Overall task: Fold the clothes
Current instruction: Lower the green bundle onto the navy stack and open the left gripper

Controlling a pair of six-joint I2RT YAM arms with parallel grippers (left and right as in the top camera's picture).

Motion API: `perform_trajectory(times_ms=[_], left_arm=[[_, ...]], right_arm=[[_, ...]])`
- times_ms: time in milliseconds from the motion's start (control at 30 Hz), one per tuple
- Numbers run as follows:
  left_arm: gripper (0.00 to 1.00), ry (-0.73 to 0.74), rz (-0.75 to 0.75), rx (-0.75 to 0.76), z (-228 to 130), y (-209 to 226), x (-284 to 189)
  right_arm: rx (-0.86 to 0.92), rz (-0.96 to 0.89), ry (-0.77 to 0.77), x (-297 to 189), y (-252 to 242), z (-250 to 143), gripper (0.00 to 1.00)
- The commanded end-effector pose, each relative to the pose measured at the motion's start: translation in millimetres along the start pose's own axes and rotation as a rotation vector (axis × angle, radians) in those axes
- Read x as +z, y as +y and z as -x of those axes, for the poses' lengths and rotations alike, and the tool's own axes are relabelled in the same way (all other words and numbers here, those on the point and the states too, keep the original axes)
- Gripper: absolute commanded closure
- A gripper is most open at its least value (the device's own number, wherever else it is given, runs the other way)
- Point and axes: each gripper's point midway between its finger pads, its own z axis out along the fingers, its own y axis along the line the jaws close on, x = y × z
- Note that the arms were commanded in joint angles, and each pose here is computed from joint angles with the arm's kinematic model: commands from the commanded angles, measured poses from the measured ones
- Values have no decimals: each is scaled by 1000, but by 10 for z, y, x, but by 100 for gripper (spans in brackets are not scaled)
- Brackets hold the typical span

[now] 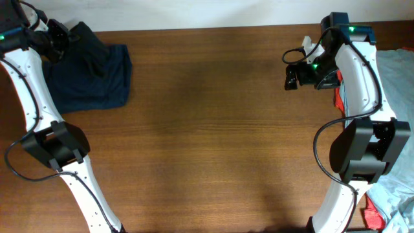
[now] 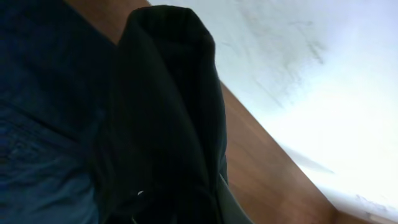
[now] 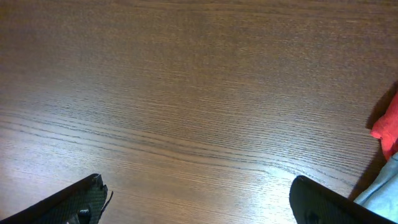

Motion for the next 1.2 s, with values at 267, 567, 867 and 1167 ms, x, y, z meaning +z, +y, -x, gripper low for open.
perform_trajectory(times_ms=[267,567,867,1167], left_arm=[[100,32,239,-97,26,1032,143],[97,76,484,-91,-120,1602,42],[14,94,535,-68,-149,1711,-51],[13,-57,471,-4,120,1120,-663]], right_arm=[[-2,-18,-31,-132,-15,22,1],[-2,-18,-31,-132,-15,22,1],[-2,-18,-31,-132,-15,22,1],[-2,-18,-31,-132,-15,22,1]])
